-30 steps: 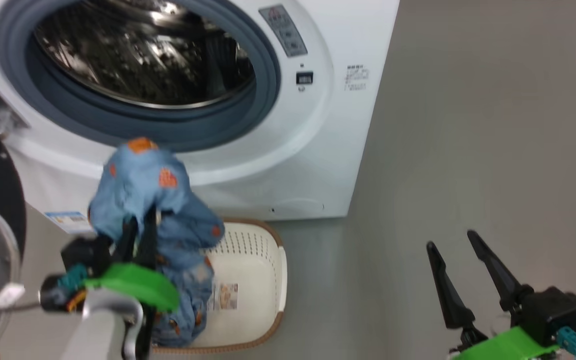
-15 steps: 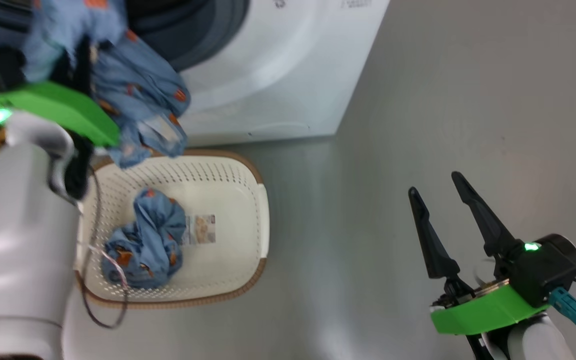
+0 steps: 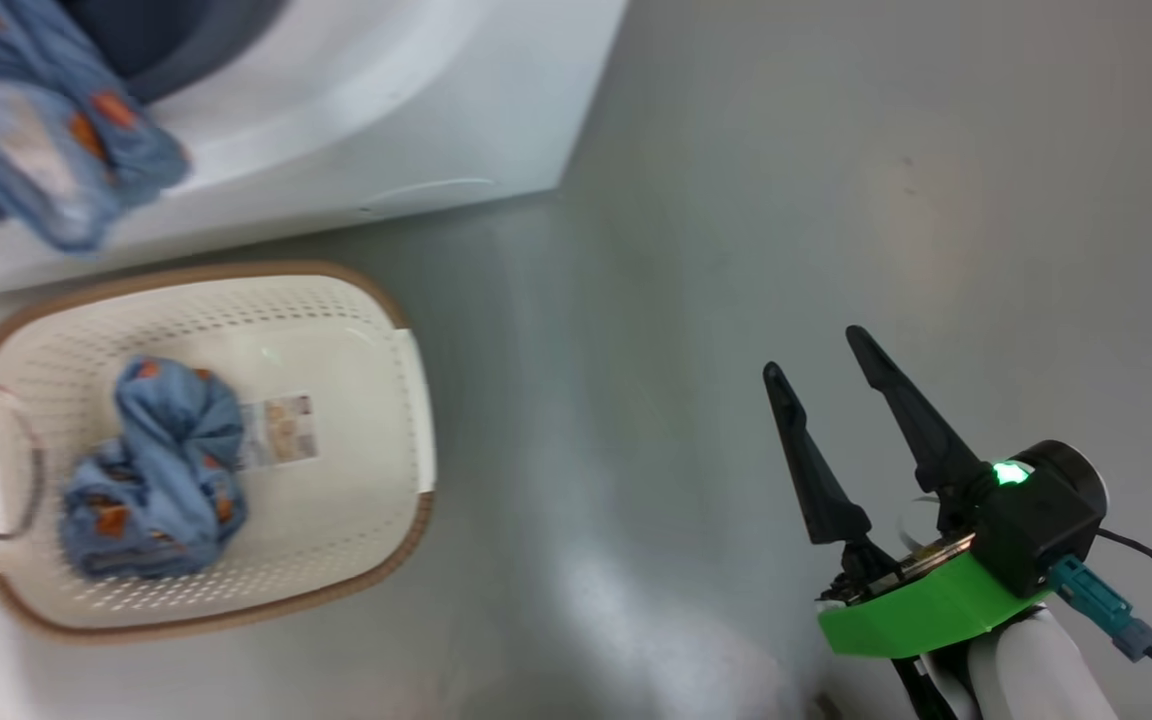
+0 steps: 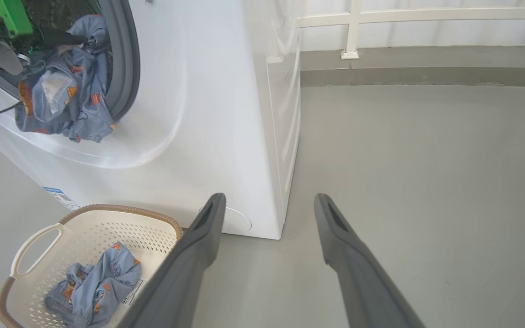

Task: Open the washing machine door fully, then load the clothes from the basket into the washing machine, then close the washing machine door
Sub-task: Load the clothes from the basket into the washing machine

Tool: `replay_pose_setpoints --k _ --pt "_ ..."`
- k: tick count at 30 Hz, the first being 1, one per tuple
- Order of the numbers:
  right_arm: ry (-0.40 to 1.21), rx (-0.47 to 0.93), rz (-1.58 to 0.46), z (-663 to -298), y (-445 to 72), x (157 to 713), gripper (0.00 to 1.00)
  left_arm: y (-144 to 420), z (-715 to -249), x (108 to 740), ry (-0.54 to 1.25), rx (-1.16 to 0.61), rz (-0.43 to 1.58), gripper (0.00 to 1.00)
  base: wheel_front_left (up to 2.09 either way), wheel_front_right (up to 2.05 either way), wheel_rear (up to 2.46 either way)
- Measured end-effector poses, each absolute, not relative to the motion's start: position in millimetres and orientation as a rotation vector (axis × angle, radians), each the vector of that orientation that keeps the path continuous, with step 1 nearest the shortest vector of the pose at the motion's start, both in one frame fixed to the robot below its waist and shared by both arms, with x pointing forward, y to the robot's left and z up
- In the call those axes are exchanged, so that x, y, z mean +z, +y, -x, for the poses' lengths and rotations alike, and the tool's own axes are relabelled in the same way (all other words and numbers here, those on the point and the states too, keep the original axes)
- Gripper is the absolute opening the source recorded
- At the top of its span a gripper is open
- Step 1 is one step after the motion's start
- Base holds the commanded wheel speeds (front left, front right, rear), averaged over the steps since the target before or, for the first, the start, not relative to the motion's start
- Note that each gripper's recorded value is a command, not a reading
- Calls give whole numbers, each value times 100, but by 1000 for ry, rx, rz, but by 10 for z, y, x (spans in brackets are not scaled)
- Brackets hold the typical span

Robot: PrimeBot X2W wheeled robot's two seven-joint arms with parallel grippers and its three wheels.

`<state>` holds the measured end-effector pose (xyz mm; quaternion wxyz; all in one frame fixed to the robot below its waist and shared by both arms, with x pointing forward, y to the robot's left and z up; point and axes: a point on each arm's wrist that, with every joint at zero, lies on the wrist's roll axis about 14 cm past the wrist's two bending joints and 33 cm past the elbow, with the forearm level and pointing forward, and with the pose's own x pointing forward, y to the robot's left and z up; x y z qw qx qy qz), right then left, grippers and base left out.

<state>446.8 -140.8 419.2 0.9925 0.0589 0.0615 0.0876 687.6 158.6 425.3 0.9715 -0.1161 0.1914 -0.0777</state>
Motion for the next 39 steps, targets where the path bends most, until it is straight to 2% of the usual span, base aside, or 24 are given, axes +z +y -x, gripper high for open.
replay_pose_setpoints --k 5,12,21,28,29,31,39 --pt "141 150 -103 -4451 -1507 4119 100 1580 -7114 4290 336 -146 243 0 0 0 0" --pt "166 121 -107 -4443 -1605 4004 100 1545 -7464 4633 114 -124 243 0 0 0 0" --pt "192 105 -107 -4460 -1661 3878 100 1675 -7614 4790 -86 -50 165 0 0 0 0" --pt "197 108 -117 -4498 -1648 3814 100 1669 -7586 4363 31 -38 173 0 0 0 0" --pt "200 108 -117 -4500 -1644 3803 100 1661 -7578 4307 54 -41 179 24 0 0 0" --pt "195 112 -116 -4529 -1640 3805 100 1655 -7564 4220 87 -43 177 100 0 0 0" --pt "194 114 -123 -4556 -1631 3796 100 1646 -7539 4175 102 -60 162 100 0 0 0"
